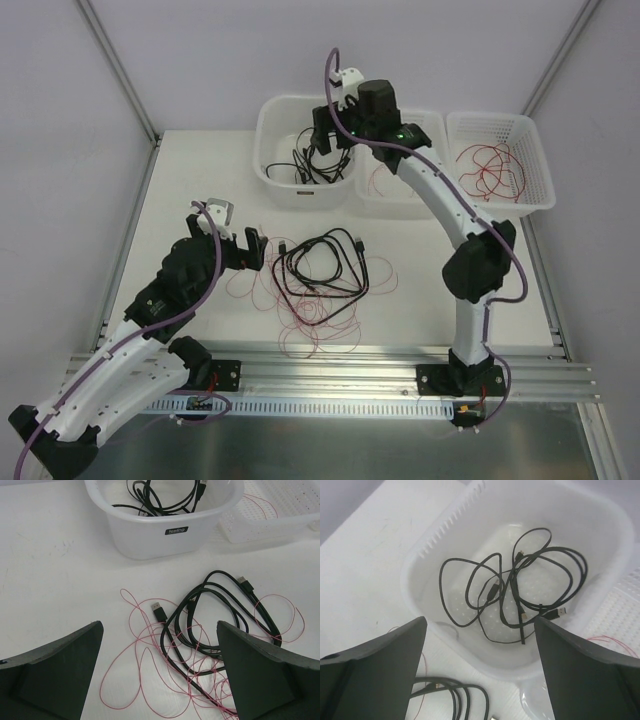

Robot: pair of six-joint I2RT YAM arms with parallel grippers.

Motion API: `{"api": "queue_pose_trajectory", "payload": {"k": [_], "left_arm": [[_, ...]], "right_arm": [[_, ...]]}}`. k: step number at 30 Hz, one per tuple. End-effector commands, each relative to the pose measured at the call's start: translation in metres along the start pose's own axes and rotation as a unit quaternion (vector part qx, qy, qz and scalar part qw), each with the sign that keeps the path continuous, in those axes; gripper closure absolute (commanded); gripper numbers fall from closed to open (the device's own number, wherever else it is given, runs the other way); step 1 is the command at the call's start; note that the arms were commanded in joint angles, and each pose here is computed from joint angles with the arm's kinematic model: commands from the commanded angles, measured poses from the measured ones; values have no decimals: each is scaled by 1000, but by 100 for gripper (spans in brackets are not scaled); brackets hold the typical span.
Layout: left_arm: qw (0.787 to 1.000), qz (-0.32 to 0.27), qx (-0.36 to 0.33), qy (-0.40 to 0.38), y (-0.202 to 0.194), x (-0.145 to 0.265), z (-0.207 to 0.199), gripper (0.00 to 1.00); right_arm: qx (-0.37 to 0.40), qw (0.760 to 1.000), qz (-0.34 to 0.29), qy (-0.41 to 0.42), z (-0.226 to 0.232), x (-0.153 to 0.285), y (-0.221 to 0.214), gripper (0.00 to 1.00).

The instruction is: Untangle the cables

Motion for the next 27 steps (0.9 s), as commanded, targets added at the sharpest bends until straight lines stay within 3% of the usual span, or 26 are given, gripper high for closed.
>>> {"api": "queue_pose_trajectory", "payload": {"k": [1,7,15,22,27], "left_arm": [[1000,-2,1,-15,2,-1,-2,1],[997,22,-5,-71,0,-8,-14,1],[989,81,-3,-126,-13,-23,-29,1],[987,133,62,-71,-27,-31,-30,1],[971,204,121,-38,-60,-42,-37,4]], "right_arm": [[21,996,-82,7,26,93,53,7],[-5,1000,-14,-1,37,152,4,2],[-47,993,107,-25,33,189,-108,3],[-35,980,194,-31,41,176,-176,1],[-37,974,220,-42,36,154,-196,12]]}}
Point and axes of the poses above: each gripper's point midway between its finger pads, its own x axis back along the fingers, its own z axis along the line the jaws close on, y = z × x, the point moved 9 cm from there along x, back along the fingers, and after that the axes turned 10 degrees about -x, right-handed, at the moved point
